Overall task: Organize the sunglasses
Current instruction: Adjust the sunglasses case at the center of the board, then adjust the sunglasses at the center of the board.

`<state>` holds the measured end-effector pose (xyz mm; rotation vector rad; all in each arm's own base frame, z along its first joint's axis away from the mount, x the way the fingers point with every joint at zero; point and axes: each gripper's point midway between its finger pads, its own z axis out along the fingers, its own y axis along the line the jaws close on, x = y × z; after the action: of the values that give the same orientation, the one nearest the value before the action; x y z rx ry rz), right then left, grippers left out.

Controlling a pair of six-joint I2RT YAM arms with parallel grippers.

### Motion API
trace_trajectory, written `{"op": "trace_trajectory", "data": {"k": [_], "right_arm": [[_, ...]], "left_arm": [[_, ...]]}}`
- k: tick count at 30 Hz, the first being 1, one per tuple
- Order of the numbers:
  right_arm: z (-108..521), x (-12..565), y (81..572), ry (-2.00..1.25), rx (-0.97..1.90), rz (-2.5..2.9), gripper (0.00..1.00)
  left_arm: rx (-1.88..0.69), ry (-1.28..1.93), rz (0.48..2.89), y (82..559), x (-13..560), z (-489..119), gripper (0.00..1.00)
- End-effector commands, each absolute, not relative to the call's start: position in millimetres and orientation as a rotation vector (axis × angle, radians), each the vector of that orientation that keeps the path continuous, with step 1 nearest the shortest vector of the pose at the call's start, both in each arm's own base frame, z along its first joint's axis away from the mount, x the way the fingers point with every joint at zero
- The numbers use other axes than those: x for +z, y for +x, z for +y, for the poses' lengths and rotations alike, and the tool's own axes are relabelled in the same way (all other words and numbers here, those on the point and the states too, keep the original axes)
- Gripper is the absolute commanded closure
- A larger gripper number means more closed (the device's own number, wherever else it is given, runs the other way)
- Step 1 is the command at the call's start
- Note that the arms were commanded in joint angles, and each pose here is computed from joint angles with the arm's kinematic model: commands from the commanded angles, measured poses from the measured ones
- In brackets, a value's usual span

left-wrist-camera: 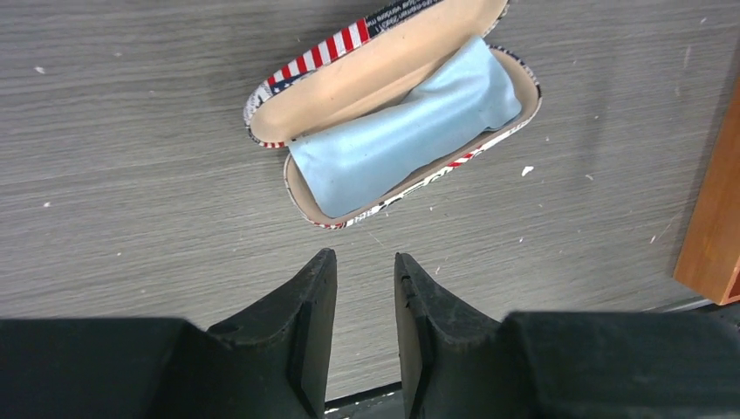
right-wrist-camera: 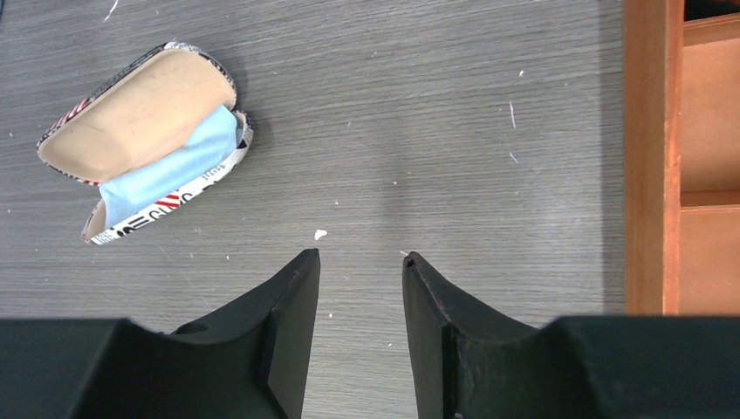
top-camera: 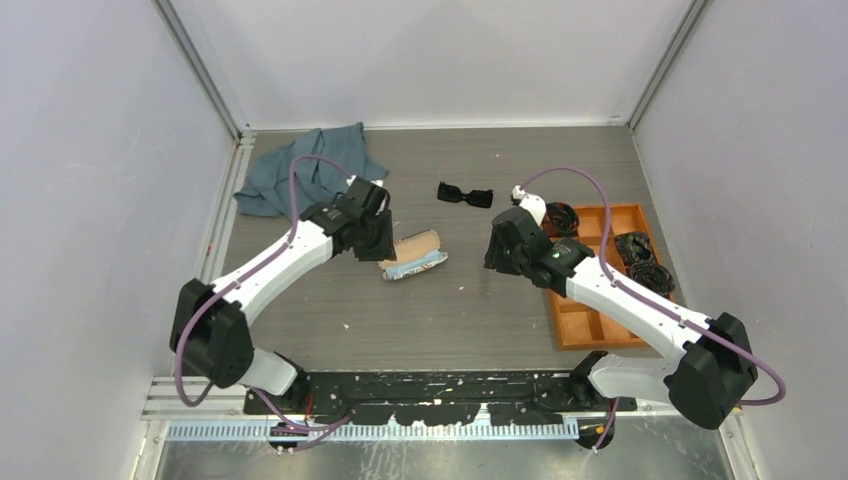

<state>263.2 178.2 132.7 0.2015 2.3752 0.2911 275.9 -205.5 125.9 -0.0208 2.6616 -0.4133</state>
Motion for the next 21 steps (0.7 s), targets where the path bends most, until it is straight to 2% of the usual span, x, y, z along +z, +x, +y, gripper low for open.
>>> {"op": "trace_trajectory", "data": {"k": [1,10,15,21], "right_arm": [[174.7,154.1,275.5,0.213,0.272,2.316,0.54],[174.5,157.8,289.1,0.333,0.319,2.291,0.51],[189.8,163.5,335.4,0.550,0.274,2.223,0.51],[227.9,157.8,390.0,0.699,0.297,2.214,0.50]], "left_arm": [[-0.375,-0.056,2.555,277.8,153.3,-190.7,0.67],[-0.325,-0.100,2.393,282.7,181.3,-169.2,0.66],[-0.406,-0.136,2.215,282.9,213.1,-162.8,0.61],[-0.374,-0.126,2.266,267.6,209.9,-153.3,0.58]]}}
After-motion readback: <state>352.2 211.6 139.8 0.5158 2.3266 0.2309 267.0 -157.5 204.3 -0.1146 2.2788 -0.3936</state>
